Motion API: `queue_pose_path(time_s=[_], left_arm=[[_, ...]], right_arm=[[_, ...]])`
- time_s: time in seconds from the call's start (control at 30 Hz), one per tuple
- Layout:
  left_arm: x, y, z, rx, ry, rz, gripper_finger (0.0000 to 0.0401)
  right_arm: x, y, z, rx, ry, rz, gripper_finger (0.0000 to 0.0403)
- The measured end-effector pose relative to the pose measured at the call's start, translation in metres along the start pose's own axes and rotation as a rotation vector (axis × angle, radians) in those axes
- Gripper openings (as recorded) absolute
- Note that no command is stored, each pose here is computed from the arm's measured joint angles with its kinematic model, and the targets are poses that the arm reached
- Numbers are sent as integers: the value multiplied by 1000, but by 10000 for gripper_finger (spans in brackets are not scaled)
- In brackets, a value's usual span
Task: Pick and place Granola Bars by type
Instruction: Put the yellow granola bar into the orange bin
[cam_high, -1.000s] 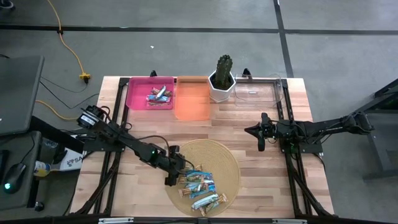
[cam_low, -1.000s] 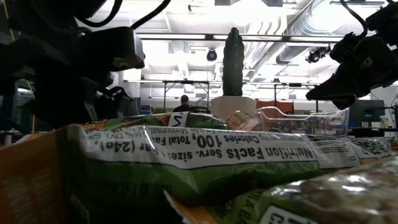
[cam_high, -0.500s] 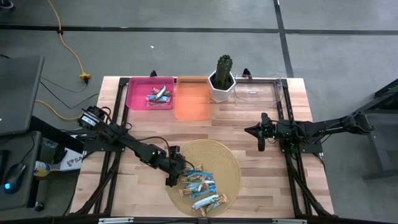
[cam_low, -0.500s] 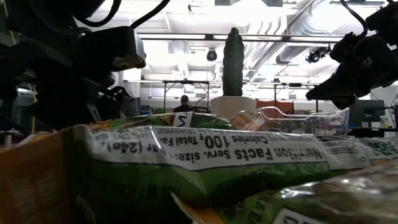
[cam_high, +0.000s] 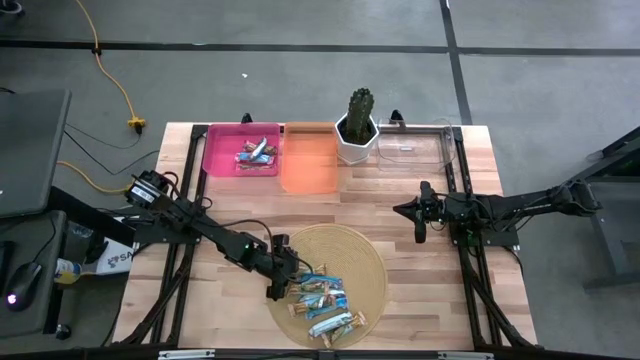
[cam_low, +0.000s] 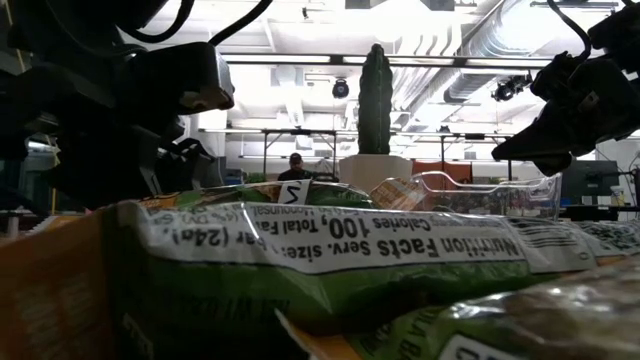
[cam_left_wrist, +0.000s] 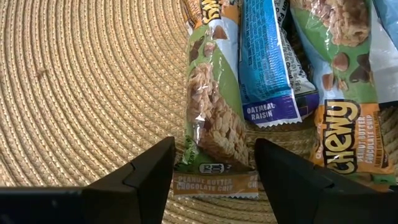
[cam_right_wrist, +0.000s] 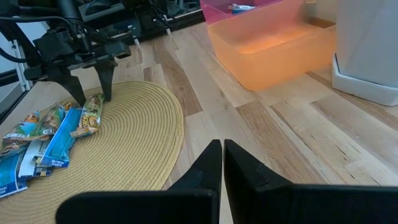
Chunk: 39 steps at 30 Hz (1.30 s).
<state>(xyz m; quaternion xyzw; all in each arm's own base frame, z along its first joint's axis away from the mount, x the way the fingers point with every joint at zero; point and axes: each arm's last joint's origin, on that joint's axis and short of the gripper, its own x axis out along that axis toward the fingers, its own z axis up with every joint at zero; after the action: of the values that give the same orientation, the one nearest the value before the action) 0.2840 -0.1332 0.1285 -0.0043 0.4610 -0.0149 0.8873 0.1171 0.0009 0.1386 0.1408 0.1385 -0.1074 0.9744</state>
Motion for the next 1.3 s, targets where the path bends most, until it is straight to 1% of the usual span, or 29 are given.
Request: queue_pose_path(time_s=[0.1,0.37,0.53,0.67,0.93,1.3], left_arm=[[0,0,0,0,0,2,206],[0,0,0,-1,6,-7,144],[0,0,-1,-1,13,-25,122],[-1,-2,2,-13,21,-35,115],[-4,-6,16,-2,6,-49,114],[-7,-6,19,-13,7,-16,114]], right_arm=[[0,0,0,2,0,0,0],[0,0,0,1,0,0,0],[0,0,0,0,0,0,0],[0,0,0,0,0,0,0],[0,0,0,2,-1,0,0],[0,0,0,1,0,0,0]])
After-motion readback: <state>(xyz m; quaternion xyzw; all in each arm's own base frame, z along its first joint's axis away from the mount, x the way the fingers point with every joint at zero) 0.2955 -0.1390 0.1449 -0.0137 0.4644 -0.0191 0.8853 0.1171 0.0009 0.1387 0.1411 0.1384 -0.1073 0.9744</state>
